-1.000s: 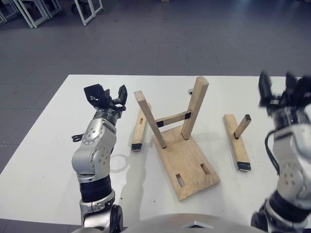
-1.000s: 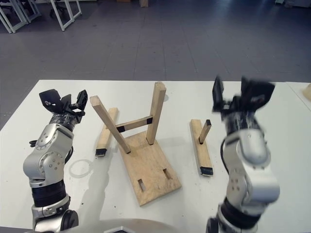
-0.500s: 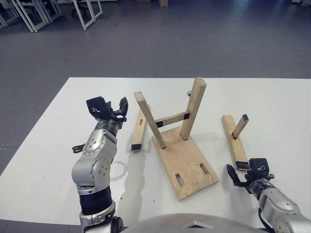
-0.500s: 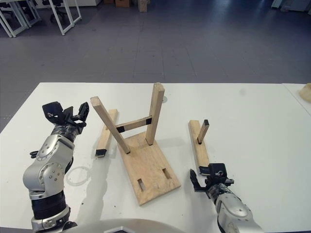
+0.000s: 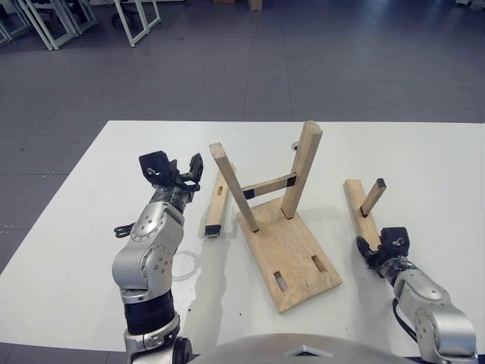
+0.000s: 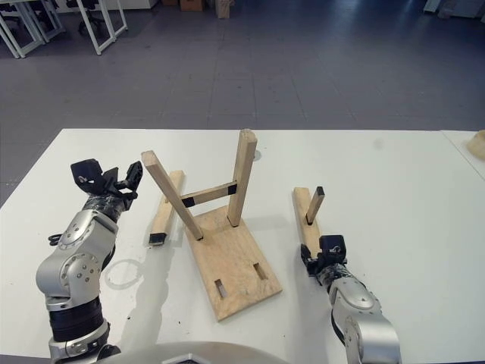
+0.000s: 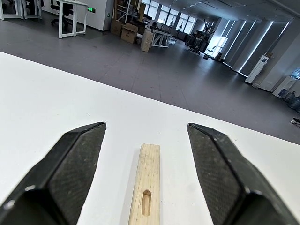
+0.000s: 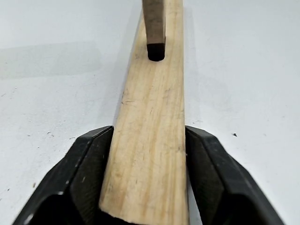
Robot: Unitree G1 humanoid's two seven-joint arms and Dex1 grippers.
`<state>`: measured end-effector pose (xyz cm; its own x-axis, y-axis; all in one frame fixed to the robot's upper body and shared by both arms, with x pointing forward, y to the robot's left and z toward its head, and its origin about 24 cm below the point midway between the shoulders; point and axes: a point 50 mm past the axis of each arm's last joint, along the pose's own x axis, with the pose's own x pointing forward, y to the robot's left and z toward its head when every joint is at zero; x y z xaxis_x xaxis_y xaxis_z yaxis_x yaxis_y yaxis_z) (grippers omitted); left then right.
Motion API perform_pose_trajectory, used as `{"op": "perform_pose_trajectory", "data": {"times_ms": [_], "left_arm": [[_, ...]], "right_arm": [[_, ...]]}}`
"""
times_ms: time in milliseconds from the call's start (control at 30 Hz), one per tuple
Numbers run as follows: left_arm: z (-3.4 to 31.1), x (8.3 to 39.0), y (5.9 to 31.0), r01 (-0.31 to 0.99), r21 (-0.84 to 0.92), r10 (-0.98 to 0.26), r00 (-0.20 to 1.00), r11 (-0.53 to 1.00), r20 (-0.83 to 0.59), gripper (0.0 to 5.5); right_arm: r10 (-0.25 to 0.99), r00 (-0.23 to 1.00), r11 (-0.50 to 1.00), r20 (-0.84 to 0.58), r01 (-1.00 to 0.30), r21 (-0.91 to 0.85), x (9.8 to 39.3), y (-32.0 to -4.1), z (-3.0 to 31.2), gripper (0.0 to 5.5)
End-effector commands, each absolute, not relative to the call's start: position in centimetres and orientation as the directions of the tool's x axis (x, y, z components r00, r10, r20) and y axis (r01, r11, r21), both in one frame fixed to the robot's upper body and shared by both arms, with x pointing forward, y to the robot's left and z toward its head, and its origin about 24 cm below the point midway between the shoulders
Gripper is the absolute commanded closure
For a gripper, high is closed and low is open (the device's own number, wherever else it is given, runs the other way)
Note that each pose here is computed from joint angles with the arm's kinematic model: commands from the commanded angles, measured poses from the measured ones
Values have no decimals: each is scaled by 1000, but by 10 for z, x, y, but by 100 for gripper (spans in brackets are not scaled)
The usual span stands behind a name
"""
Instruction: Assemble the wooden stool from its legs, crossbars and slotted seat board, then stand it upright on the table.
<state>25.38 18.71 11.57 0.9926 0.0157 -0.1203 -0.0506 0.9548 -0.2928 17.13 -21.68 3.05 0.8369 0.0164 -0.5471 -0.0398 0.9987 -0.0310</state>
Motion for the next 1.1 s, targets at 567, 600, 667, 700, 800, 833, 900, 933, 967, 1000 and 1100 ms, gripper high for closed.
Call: {"op": "perform_pose_trajectory", "data": {"times_ms": [567,600,667,700,800,833,900,933,967,1000,1100], "left_arm": [[165,156,200,675,-737,-874,374,26,312,135],[165,159,190,668,-744,-883,330,-31,334,130],[166,164,174,645,-753,-895,251,-131,370,126],[166,166,169,635,-756,-899,225,-158,377,126],[169,177,158,623,-756,-914,157,-202,373,126],[171,180,156,623,-754,-917,143,-209,372,126],[172,185,153,622,-753,-920,130,-215,371,126],[172,186,152,620,-753,-920,125,-219,371,126],[172,186,151,618,-754,-921,121,-222,371,126],[172,187,151,615,-757,-922,120,-221,367,126],[170,190,147,609,-768,-930,131,-198,344,126]], "right_arm": [[576,721,411,385,-663,626,200,-220,181,347],[647,654,325,392,-701,634,195,-212,180,347],[758,527,199,384,-748,633,190,-197,181,347],[790,477,151,384,-759,633,189,-192,183,347],[868,342,43,360,-774,631,185,-179,188,347],[886,308,20,348,-773,634,184,-176,187,347],[913,252,-14,320,-765,643,184,-166,182,347],[922,231,-26,310,-762,647,184,-163,180,347],[930,209,-40,303,-759,649,184,-158,177,347],[935,192,-52,299,-758,650,183,-155,176,347],[944,142,-89,297,-757,647,182,-144,173,347]]}}
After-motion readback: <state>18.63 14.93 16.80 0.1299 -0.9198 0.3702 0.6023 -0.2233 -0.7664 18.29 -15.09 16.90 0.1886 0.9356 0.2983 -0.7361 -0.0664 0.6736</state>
